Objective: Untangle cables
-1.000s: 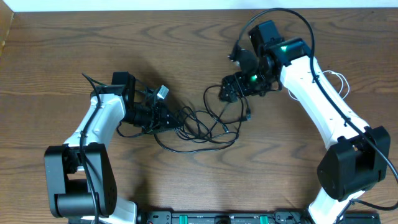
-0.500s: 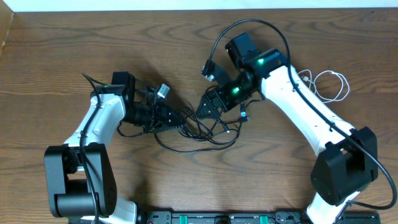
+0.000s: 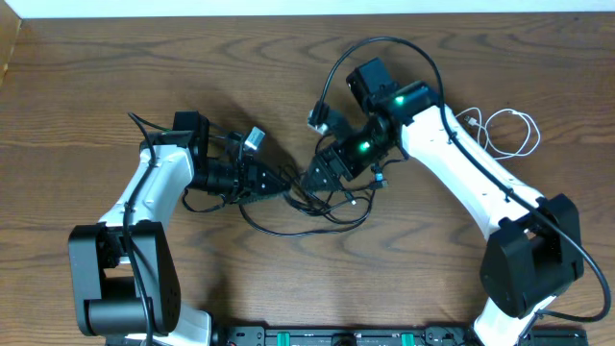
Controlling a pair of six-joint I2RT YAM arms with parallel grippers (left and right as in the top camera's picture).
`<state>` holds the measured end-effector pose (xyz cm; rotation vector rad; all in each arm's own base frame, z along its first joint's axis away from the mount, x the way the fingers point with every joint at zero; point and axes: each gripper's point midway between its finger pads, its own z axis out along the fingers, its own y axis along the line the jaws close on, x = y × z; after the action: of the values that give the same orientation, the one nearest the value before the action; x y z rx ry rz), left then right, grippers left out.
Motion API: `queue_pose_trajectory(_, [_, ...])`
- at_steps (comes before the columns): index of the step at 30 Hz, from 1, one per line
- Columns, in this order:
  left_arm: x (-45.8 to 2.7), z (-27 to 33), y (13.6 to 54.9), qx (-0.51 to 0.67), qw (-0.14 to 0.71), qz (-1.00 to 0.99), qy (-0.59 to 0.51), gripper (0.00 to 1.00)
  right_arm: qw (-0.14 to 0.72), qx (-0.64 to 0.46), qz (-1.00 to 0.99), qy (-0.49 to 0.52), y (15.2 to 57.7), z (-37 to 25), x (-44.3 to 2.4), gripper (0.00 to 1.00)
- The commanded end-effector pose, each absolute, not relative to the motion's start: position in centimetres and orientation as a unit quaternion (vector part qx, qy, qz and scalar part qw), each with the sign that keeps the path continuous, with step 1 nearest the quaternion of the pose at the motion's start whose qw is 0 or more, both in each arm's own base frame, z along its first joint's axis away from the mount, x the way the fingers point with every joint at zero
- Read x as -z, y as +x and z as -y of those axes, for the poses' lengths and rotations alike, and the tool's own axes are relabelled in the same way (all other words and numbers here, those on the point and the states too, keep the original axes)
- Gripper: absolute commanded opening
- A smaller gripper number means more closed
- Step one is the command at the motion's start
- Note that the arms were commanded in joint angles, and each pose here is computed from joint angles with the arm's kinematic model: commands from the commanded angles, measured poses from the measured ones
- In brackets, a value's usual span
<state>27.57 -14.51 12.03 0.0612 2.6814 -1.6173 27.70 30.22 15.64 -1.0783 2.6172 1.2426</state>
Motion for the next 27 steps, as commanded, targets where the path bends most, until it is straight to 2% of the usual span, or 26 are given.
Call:
queue_pose_trajectory(1, [-13.5,15.0,27.8,0.565,0.019,-0.824,0.024,0.19,0.028,-0.440,-0.814,-0.377,26.4,-30.8,-15.8,0.73])
queue_pose_trajectory(4, [-14.1,14.7,28.2,0.581,0.029,-0.813,0.017,0.19,0.029,-0.449,-0.810,-0.376,26.2,-31.0,-15.0,0.68])
queue_pose_trajectory(7, [-14.1,14.3,28.4,0.582,0.034,-0.813,0.011,0.11,0.034,-0.453,-0.811,-0.369,26.5,-31.2,-14.3,0.63])
queue_pose_trajectory(11, [-14.0,14.1,28.5,0.578,0.034,-0.815,0.010,0.10,0.045,-0.458,-0.817,-0.347,27.2,-31.6,-13.3,0.46])
queue_pose_trajectory(13, [-13.5,13.9,28.4,0.565,0.032,-0.825,0.011,0.11,0.048,-0.461,-0.820,-0.335,27.5,-31.8,-12.9,0.42])
queue_pose_trajectory(14, [-12.8,13.7,28.3,0.548,0.030,-0.836,0.011,0.15,0.049,-0.463,-0.822,-0.328,27.7,-31.9,-12.7,0.42])
queue_pose_trajectory(15, [-12.3,13.5,28.3,0.534,0.028,-0.845,0.012,0.33,0.049,-0.463,-0.823,-0.324,27.7,-32.0,-12.5,0.42])
queue_pose_trajectory(16, [-11.6,13.1,28.2,0.514,0.025,-0.857,0.014,0.93,0.049,-0.464,-0.823,-0.324,27.6,-32.1,-12.3,0.42])
queue_pose_trajectory(17, [-11.1,12.9,28.1,0.502,0.023,-0.865,0.014,0.98,0.047,-0.464,-0.823,-0.325,27.4,-32.1,-12.2,0.43])
queue_pose_trajectory(27, [-5.0,6.8,27.2,0.269,-0.007,-0.963,0.028,0.98,0.044,-0.429,-0.835,-0.343,26.5,-32.7,-11.0,0.47])
